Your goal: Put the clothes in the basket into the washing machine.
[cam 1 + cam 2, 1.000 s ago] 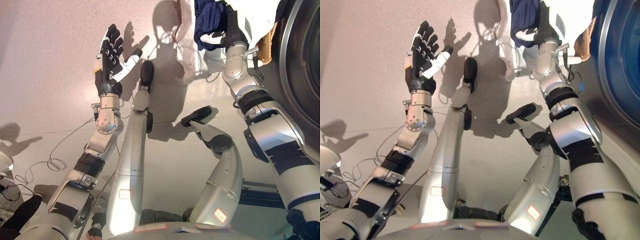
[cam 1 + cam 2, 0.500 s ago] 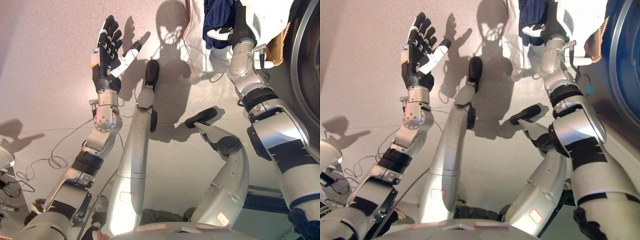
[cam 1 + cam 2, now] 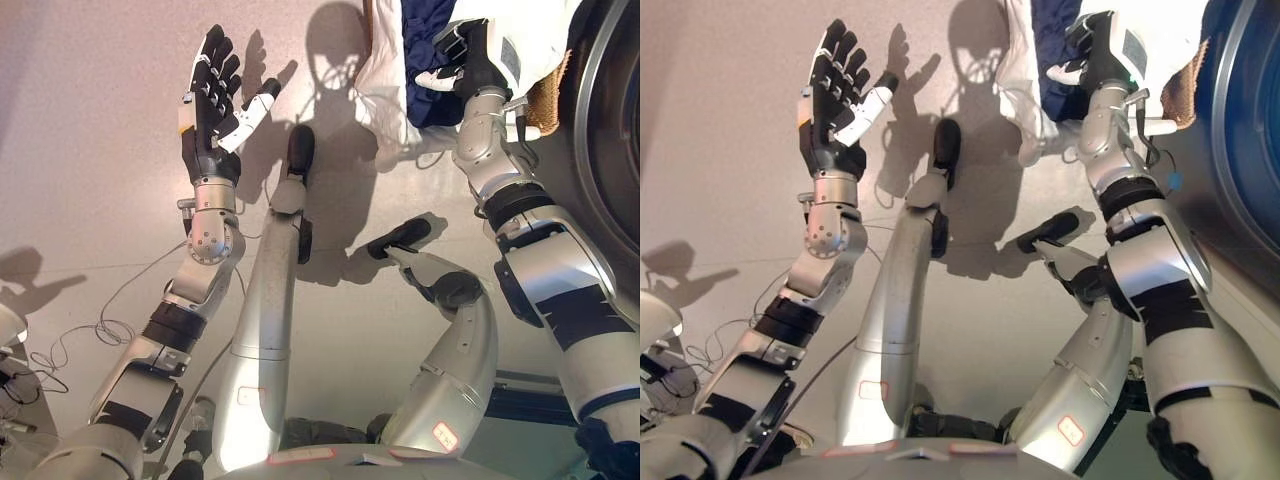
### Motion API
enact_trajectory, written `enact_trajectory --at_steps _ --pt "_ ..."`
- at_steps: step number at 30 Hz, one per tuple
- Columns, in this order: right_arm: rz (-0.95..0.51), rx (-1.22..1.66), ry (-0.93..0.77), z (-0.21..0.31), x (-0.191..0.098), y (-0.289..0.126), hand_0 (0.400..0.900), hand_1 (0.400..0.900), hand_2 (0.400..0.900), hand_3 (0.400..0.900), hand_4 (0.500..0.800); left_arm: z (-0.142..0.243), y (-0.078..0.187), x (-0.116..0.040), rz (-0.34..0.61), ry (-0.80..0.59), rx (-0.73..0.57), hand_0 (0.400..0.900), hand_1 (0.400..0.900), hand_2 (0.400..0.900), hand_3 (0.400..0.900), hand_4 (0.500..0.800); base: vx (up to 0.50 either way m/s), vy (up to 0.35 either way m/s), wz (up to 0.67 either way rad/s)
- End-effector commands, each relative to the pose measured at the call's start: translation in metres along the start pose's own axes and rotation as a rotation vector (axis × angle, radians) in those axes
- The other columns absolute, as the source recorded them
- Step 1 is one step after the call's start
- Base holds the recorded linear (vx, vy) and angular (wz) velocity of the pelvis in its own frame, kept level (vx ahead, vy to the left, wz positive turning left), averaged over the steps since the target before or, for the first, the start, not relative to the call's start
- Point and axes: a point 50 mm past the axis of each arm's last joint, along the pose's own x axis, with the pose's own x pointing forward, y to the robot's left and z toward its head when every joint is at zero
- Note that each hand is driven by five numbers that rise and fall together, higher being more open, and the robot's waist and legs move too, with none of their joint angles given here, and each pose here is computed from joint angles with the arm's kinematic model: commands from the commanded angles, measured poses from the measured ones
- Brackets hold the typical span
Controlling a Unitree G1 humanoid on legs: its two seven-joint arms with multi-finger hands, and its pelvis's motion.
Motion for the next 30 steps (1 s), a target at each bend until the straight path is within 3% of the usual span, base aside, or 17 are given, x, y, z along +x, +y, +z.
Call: enact_trajectory --at_steps 1,7,13,21,30 --pt "-0.097 0.063 -0.126 0.011 -0.004 -0.013 0.4 0.4 0.4 0.4 0.5 0.026 0.01 -0.007 0.077 -0.159 -0.059 0.9 0.9 0.9 0.9 0.8 -0.028 0.036 -0.3" --pt "-0.254 0.163 -0.292 0.026 -0.013 -0.062 0.4 0.4 0.4 0.4 0.5 0.025 0.027 -0.009 0.151 -0.156 -0.027 0.9 0.9 0.9 0.9 0.8 -0.026 0.018 -0.17" --pt "-0.389 0.322 -0.311 0.012 -0.033 -0.095 0.4 0.4 0.4 0.4 0.5 0.022 0.041 -0.013 0.195 -0.139 0.004 0.9 0.9 0.9 0.9 0.8 -0.025 0.014 -0.14" --pt "-0.624 0.613 -0.194 -0.02 -0.049 -0.12 0.4 0.4 0.4 0.4 0.5 0.02 0.054 -0.019 0.232 -0.116 0.027 0.9 0.9 0.9 0.9 0.8 -0.017 0.018 -0.15" --pt "-0.94 0.695 0.057 -0.037 -0.013 -0.152 0.4 0.4 0.4 0.4 0.5 0.016 0.038 -0.02 0.155 -0.1 0.009 0.9 0.9 0.9 0.9 0.8 -0.004 0.019 -0.03"
